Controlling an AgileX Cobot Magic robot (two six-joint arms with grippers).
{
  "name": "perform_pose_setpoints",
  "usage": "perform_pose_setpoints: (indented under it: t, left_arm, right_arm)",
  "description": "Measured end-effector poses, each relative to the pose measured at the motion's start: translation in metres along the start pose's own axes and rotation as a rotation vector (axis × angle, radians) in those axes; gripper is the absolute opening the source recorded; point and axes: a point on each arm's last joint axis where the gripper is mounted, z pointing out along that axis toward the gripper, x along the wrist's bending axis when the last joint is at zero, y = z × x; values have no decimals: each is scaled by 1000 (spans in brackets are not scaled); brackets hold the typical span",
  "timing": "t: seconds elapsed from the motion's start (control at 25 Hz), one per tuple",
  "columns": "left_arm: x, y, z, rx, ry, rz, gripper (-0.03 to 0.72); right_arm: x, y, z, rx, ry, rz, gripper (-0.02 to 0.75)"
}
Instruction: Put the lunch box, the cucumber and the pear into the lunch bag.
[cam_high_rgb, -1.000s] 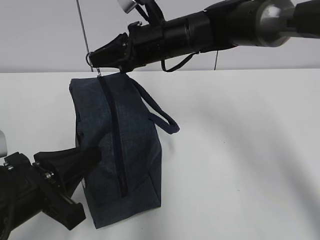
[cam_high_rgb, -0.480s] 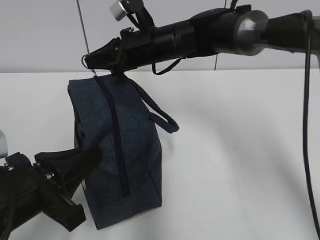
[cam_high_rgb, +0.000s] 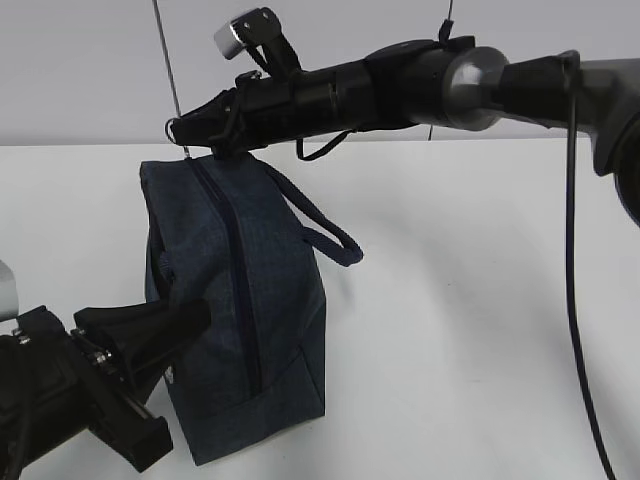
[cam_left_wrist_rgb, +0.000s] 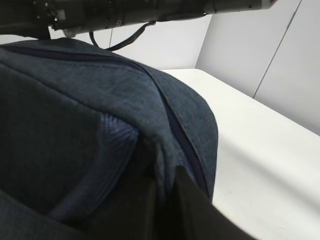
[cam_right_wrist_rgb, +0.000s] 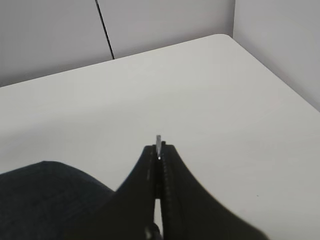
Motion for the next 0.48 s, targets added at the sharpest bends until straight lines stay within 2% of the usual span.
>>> perform_pose_setpoints:
  t: [0.48]
  left_arm:
    - [-1, 0, 0, 5, -11, 4, 3]
  right_arm:
    - [-2, -8, 11, 17, -20, -1, 0]
